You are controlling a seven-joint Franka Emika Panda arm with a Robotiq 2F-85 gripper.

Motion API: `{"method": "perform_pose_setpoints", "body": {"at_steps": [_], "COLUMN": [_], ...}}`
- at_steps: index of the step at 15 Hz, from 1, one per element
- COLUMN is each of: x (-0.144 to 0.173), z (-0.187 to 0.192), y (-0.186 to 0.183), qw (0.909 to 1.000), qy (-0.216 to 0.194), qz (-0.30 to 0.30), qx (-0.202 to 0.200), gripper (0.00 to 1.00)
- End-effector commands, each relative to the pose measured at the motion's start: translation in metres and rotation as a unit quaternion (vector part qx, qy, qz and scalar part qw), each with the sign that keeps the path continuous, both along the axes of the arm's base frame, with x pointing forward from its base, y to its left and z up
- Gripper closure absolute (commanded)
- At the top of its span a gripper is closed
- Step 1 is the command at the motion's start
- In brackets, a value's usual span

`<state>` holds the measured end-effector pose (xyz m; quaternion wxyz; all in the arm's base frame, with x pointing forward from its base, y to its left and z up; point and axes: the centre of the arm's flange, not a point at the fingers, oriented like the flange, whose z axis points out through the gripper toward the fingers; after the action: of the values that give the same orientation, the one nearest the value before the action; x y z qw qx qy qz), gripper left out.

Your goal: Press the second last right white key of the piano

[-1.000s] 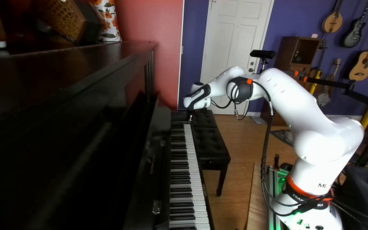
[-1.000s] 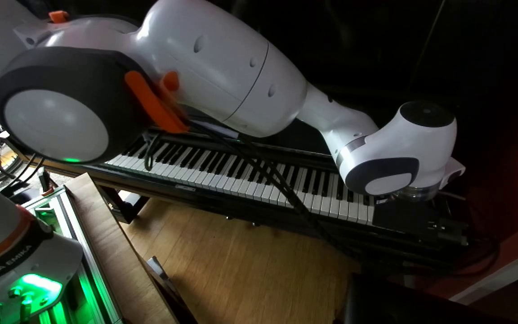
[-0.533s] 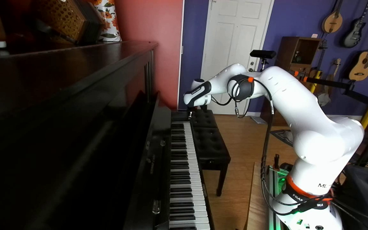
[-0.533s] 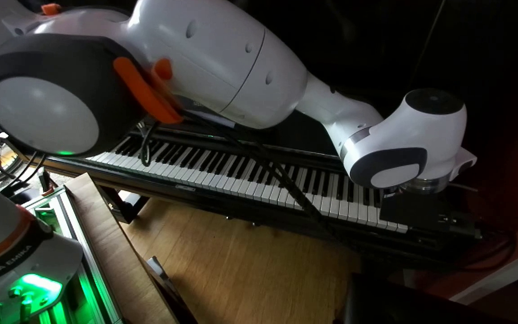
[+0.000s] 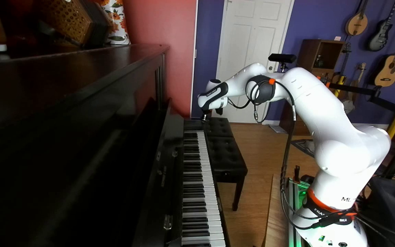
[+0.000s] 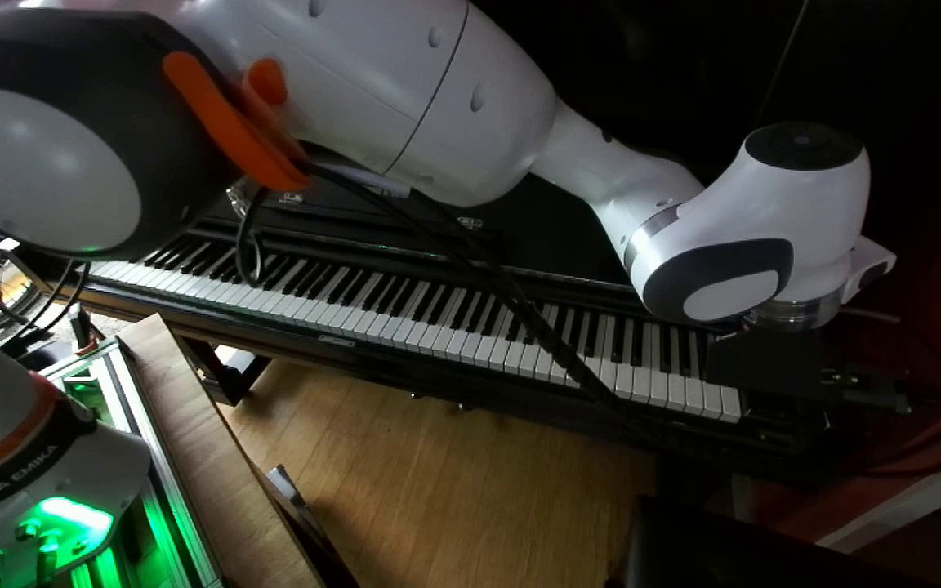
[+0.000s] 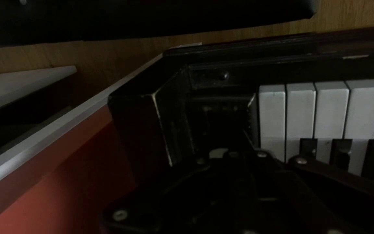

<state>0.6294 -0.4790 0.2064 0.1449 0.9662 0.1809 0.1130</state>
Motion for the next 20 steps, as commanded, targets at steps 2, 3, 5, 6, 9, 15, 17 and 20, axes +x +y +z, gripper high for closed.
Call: {"method": "perform_pose_setpoints", "body": {"at_steps": [2, 3, 5, 6, 9, 15, 17, 20], "x": [-0.019, -0.02, -0.021, -0.023, -0.026, -0.033, -0.037, -0.043], "z": [0.01, 0.013, 0.018, 0.021, 0.03, 0.048, 0.057, 0.07], "y": [0.007, 0.008, 0.009, 0.01, 0.012, 0.024, 0.03, 0.04], "qw": [1.0, 0.9999, 0.9999, 0.9998, 0.9995, 0.9993, 0.9992, 0.999], "qy": [-0.002, -0.004, -0.009, -0.012, -0.02, -0.03, -0.034, -0.038], "qz": [0.004, 0.004, 0.003, 0.003, 0.002, 0.002, 0.005, 0.005], "qx": [-0.008, -0.009, -0.013, -0.015, -0.022, -0.021, -0.023, -0.025], "gripper": [1.0, 1.0, 1.0, 1.0, 1.0, 0.44, 0.29, 0.07]}}
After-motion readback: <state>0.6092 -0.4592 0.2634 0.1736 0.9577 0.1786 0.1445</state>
